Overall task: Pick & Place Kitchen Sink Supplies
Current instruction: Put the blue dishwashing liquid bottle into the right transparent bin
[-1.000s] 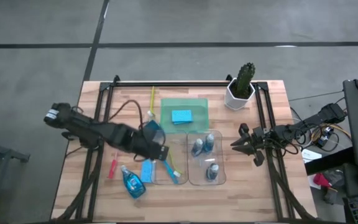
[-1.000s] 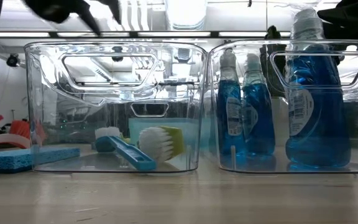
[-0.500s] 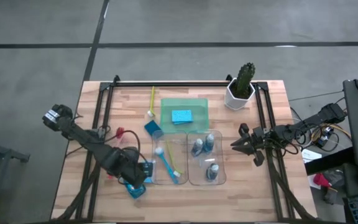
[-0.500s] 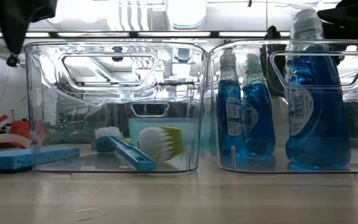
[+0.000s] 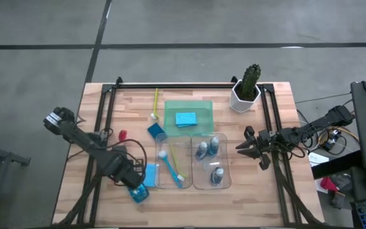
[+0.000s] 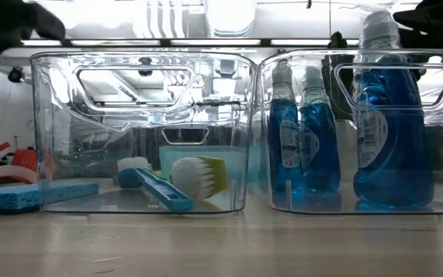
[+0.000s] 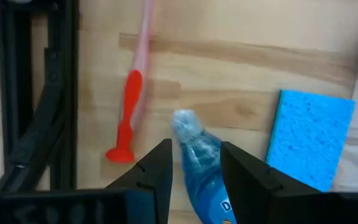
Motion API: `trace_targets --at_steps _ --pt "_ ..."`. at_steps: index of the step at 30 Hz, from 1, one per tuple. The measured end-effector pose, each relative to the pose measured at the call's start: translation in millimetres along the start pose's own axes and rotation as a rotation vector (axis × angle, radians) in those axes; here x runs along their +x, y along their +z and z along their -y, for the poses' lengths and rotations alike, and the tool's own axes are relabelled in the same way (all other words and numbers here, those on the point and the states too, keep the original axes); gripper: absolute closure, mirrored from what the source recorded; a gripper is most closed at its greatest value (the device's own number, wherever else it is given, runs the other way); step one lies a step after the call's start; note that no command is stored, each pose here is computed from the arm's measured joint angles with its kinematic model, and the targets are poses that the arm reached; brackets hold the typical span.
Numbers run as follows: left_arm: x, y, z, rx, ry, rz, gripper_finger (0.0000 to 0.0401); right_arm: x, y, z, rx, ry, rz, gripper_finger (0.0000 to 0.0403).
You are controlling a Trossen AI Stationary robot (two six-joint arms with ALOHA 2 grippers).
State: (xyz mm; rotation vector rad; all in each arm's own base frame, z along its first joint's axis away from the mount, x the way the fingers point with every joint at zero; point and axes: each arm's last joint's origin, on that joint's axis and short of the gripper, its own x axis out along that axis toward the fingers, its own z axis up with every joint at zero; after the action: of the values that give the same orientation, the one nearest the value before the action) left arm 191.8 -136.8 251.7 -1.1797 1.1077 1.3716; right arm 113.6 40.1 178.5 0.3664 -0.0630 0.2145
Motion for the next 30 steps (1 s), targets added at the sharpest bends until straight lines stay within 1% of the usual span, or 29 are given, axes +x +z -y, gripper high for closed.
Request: trace_targets --at_steps 6,8,11,14,17,20,25,30 --pt "23.6 -0.8 6.1 -0.03 0.003 -0.012 0.0274 0.0 0.0 0.0 -0.001 0.0 0.0 0.0333" --pt "27.6 -1.0 5.8 -0.032 0.013 -0.011 0.0267 0.0 0.0 0.0 -0.002 0.0 0.0 0.0336" --pt "34.3 0.2 3.9 -0.029 0.027 -0.006 0.0244 0.0 0.0 0.0 -0.001 0.0 0.0 0.0339" --pt "44.4 0.4 1.4 -0.041 0.052 -0.025 0.021 0.0 0.0 0.0 -0.002 0.0 0.0 0.0339" --pt "57.0 -3.1 5.9 -0.053 -0.003 -0.089 0.0176 0.0 0.1 0.0 -0.001 0.0 0.0 0.0335" --pt "68.3 -4.7 7.8 -0.058 -0.036 -0.13 0.0157 0.0 0.0 0.0 -0.001 0.0 0.0 0.033" --pt "74.4 -5.6 6.3 -0.053 -0.03 -0.159 0.0152 0.0 0.0 0.0 -0.001 0.0 0.0 0.0321" --pt "65.5 -8.0 10.1 -0.039 -0.06 -0.169 0.0157 0.0 0.0 0.0 0.0 0.0 0.0 0.0316"
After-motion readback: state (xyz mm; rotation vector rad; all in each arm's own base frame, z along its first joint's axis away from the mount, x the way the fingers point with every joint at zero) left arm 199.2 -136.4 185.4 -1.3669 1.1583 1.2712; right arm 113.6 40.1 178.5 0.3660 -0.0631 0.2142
